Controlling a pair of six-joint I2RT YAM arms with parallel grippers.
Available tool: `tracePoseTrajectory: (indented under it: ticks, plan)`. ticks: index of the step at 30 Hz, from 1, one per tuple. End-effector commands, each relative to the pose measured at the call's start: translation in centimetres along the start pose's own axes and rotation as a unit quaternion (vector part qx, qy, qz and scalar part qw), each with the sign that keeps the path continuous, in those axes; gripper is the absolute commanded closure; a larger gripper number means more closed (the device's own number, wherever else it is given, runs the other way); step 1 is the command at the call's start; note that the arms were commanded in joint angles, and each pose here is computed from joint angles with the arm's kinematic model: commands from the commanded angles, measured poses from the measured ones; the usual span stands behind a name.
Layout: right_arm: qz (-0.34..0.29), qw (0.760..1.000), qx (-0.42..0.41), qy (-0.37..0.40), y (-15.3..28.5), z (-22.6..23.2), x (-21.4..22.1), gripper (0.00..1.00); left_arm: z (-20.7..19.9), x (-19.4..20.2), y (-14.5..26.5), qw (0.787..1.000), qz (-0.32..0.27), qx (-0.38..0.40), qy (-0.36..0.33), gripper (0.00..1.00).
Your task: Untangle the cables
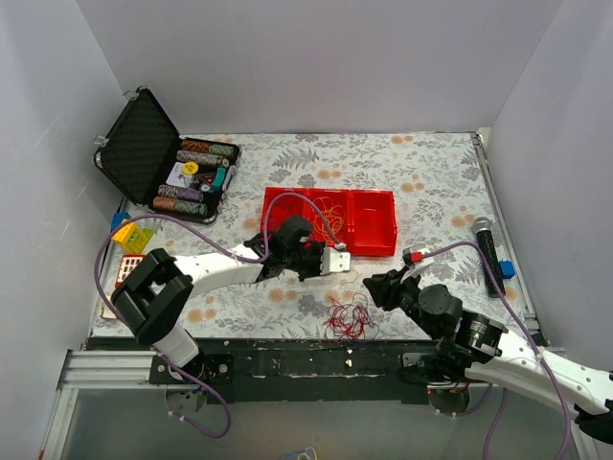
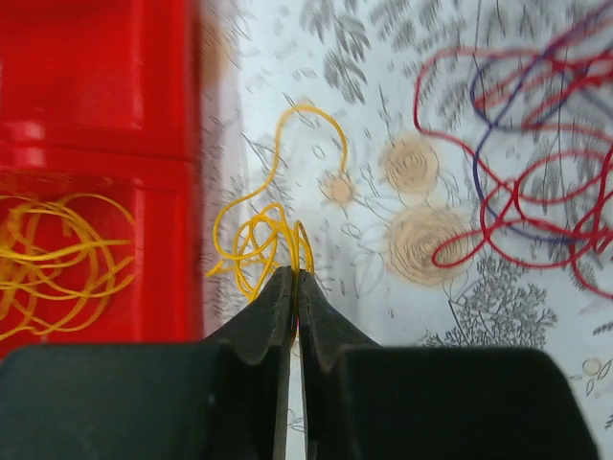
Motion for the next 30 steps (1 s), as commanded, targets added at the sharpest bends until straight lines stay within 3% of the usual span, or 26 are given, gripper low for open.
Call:
tracePoseTrajectory:
  ticks: [1,6,11,17,20,30]
  plan:
    - [-0.042,0.999,0.011,-0.008,0.7,-0.1,-3.1,0.61,1.7,-9.1,5.1,0.991,-0.121,-0.058,0.029,1.00]
    - [-0.046,0.999,0.019,-0.004,0.9,-0.4,-3.6,0.61,2.0,-14.1,9.5,0.977,-0.189,-0.088,0.051,1.00]
    - [-0.050,0.998,0.024,-0.003,1.1,-0.5,-4.2,0.61,3.2,-16.2,11.7,0.962,-0.224,-0.138,0.069,1.00]
    - [-0.050,0.998,0.027,-0.008,1.4,-0.6,-4.2,0.61,6.1,-15.0,9.8,0.949,-0.195,-0.208,0.137,1.00]
    - [-0.049,0.998,0.029,-0.010,1.5,-0.7,-4.2,0.61,8.2,-14.0,8.4,0.932,-0.174,-0.256,0.189,1.00]
    - [-0.046,0.998,0.038,-0.012,2.0,-1.2,-4.0,0.61,11.1,-11.4,5.3,0.902,-0.136,-0.300,0.280,1.00]
Point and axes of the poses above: each gripper's point midway between its finger pads, its own y axis back along the fingers, its own z axis along the line the jaws close on, x = y × z, the point moved 6 cm from there along y, back along the fingers, and after that the axes turned 12 degrees about y, right-handed, at the moved point
